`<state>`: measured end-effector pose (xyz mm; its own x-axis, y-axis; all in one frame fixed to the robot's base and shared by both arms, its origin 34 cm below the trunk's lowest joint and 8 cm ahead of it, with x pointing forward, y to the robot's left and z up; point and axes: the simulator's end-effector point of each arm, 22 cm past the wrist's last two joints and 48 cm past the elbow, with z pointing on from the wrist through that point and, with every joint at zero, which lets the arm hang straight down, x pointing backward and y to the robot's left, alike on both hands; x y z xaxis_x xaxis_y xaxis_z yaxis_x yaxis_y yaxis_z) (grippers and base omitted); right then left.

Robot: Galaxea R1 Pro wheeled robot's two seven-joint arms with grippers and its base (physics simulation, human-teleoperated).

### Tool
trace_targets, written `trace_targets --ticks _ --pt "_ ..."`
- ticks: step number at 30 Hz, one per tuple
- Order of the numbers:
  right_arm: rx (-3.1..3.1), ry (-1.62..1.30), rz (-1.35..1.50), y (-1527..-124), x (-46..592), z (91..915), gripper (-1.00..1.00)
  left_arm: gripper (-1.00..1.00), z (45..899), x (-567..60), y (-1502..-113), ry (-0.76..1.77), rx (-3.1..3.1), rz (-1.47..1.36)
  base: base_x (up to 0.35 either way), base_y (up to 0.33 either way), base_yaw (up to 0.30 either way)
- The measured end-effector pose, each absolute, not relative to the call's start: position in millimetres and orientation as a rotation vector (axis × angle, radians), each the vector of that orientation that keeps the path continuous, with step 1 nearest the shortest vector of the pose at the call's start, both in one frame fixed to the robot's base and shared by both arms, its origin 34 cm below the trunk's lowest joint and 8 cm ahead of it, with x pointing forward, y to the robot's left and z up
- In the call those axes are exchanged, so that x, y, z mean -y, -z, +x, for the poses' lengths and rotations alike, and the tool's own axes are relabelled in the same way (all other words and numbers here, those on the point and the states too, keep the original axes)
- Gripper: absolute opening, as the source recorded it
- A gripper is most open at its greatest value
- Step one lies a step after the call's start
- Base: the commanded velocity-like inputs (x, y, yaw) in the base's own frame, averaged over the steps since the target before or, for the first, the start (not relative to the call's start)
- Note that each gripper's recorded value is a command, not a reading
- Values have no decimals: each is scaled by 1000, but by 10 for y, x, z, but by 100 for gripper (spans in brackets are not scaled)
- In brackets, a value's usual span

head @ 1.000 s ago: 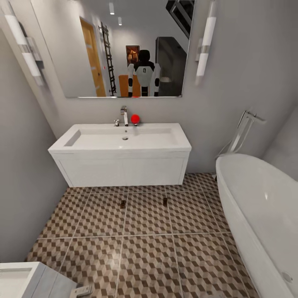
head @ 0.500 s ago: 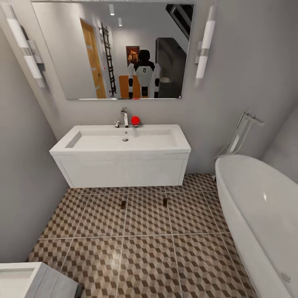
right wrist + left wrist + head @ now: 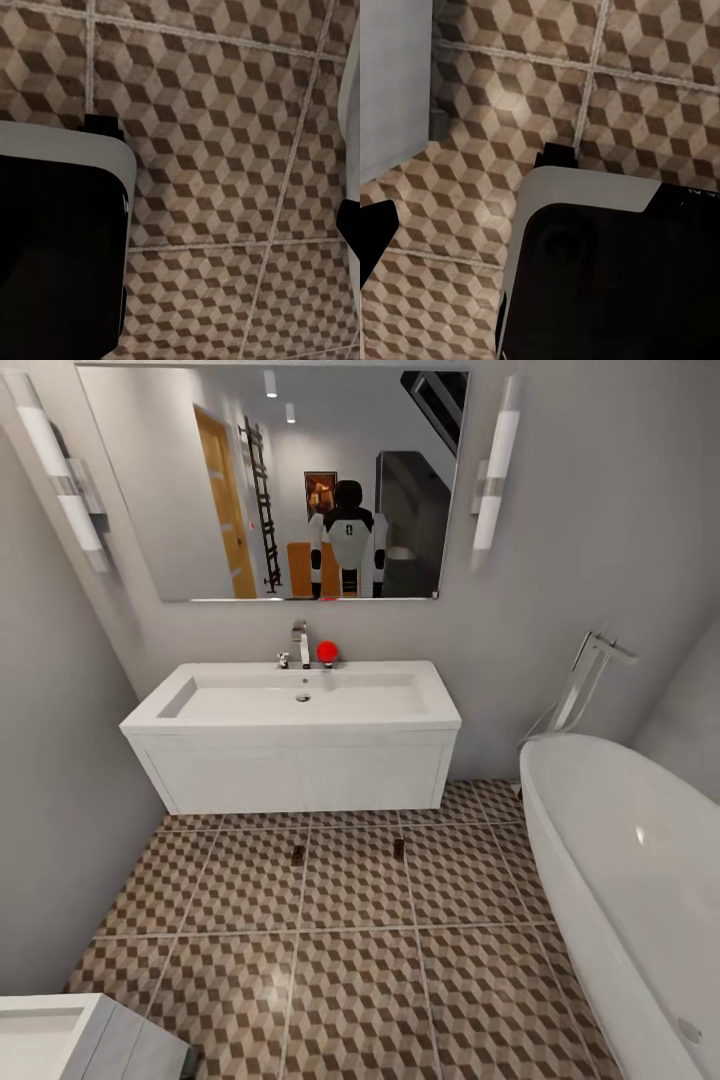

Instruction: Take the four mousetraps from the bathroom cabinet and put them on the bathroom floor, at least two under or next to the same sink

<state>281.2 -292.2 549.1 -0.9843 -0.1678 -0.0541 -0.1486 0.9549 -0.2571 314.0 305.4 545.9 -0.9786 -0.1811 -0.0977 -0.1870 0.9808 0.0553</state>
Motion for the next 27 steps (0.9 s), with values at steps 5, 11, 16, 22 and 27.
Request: trace_targets --ticks 5,11,16,22,27 --pt "-3027 391 -245 -5498 2924 2825 100 100 3148 -3054 -5467 -97 -3031 -282 0 0 0" --pt "-3019 391 -241 -5511 2924 2857 100 100 3179 -3046 -5482 -95 -3023 -282 0 0 0" --pt "-3010 390 -239 -5523 2923 2890 100 100 3202 -3043 -5495 -93 -3016 -282 0 0 0" --pt "-3000 390 -236 -5538 2923 2928 100 100 3216 -3042 -5510 -91 -3011 -282 0 0 0" --pt "-2993 389 -234 -5550 2916 2959 100 100 3216 -3041 -5521 -91 -3008 -282 0 0 0"
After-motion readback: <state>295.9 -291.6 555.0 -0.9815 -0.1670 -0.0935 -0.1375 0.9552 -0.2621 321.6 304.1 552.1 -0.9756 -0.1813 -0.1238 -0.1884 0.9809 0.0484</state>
